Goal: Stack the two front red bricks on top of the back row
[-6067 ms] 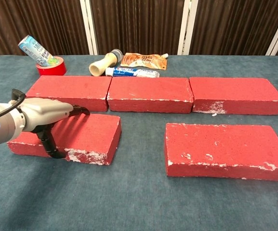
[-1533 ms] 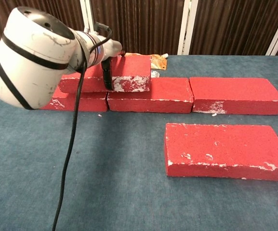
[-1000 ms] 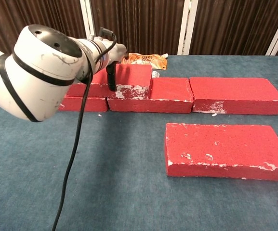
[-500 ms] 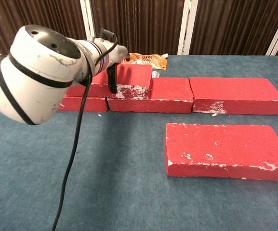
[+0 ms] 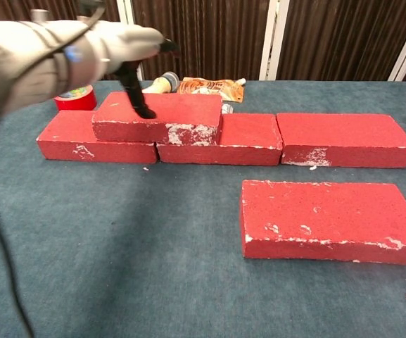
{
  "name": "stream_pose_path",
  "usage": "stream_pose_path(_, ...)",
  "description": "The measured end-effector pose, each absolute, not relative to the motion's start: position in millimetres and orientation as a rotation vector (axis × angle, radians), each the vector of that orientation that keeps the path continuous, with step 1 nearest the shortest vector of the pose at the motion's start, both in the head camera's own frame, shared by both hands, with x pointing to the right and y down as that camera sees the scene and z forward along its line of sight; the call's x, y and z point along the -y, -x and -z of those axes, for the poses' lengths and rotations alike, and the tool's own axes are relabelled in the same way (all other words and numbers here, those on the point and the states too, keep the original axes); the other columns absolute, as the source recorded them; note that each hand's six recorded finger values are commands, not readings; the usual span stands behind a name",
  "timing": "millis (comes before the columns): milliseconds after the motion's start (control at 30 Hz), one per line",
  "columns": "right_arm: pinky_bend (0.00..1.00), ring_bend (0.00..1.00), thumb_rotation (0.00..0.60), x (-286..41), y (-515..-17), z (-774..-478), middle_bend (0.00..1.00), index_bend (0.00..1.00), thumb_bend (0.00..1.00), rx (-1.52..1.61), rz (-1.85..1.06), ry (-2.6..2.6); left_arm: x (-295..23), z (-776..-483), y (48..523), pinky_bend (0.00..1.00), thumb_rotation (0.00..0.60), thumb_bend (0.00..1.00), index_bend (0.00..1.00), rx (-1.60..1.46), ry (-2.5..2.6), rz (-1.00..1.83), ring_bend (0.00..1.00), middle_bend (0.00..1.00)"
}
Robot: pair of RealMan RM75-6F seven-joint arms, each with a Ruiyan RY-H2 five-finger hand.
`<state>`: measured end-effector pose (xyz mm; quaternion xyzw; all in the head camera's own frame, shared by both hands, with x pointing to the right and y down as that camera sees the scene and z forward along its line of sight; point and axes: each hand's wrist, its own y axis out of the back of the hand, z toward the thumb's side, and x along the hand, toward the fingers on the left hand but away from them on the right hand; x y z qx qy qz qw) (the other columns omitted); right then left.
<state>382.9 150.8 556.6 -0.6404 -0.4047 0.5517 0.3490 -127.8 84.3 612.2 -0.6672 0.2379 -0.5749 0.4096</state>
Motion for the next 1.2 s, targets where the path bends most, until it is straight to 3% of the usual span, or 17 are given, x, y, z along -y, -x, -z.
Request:
stream_pose_path(267, 0.00, 0.05, 0.600, -153.0, -376.5, -556.2, 0.08, 0.02, 0.00, 1.042, -1.404, 1.677, -106.1, -600.0, 207.0, 0.07, 0.600, 0.24, 0.00, -0.759, 1.660, 1.379, 0.00, 0.00)
stream_pose_path(700, 0.00, 0.05, 0.600, -165.4, -367.3, -552.8, 0.08, 0.01, 0.00, 1.023, -1.372, 1.741, -123.3, -643.9, 352.2, 0.05, 0.600, 0.25, 0.00, -0.897, 1.574, 1.454, 0.00, 0.00)
stream_pose_path(933, 0.00, 0.04, 0.600, -189.2, -361.9, -549.7, 0.08, 0.01, 0.00, 1.004, -1.368, 1.802, -147.2, -642.2, 418.9, 0.04, 0.600, 0.25, 0.00, -0.961, 1.576, 1.525, 0.00, 0.00)
stream_pose_path(1200, 0.00, 0.04, 0.600, -226.1, -356.8, -564.5, 0.08, 0.00, 0.00, 0.954, -1.416, 1.882, -167.7, -644.6, 438.9, 0.04, 0.600, 0.25, 0.00, -0.900, 1.604, 1.609, 0.00, 0.00)
